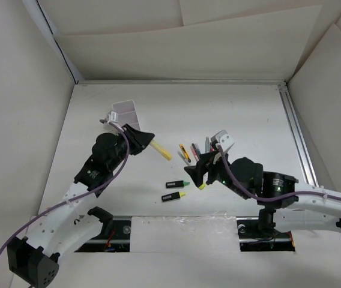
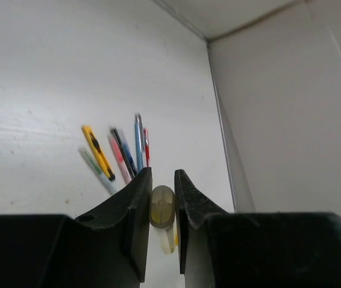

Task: Sort the stationery into containers
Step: Place the pen in the storage box.

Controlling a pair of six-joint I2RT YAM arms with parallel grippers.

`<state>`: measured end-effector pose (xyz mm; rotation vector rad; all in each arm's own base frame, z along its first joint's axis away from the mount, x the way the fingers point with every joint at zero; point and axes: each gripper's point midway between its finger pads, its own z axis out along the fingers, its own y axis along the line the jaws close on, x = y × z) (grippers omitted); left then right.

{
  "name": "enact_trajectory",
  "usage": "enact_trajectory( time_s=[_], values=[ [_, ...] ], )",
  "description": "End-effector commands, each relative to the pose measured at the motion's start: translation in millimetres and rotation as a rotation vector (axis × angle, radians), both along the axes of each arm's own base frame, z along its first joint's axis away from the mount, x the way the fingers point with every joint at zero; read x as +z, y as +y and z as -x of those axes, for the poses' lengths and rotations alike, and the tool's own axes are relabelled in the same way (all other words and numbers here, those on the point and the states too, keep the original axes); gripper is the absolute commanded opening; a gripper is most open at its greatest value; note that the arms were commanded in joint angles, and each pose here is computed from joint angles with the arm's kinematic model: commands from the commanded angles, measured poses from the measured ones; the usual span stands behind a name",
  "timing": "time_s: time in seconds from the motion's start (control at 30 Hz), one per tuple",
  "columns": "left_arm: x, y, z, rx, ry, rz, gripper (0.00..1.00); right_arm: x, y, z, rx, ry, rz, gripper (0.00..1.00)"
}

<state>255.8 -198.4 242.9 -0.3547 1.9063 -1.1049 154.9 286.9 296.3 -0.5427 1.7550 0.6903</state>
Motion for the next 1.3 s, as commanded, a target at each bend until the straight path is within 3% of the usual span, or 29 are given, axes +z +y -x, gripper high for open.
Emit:
enact_trajectory(
  time_s=[0.0,0.13,0.33,0.57,0.83,0.93,1.27],
  values=[
    [36,41,-39,0.285,-0.115,-0.071,0.0,-30,-21,-4,-0.073,0.037,0.07,0.75],
    [55,77,-64,0.504,-0.157,-0.17,0.0,-45,-34,-5,-0.111,0.055,0.072,0.75],
    [41,116,-89,0.748,-0.113,-0.302,0.0,-54,-30,-2,-0.09,0.058,0.053,0.76],
    [34,136,-121,0.901,-0.069,-0.373,0.0,-63,-24,-1,-0.07,0.064,0.05,0.76],
    [62,140,-170,1.004,-0.073,-0.407,0.0,-77,-30,5,-0.052,0.077,0.043,0.76],
    [50,146,-183,1.044,-0.04,-0.488,0.0,-73,-30,5,-0.051,0.073,0.025,0.76],
    [48,169,-207,1.098,-0.029,-0.561,0.0,-73,-23,13,0.005,0.085,0.002,0.76]
  ],
)
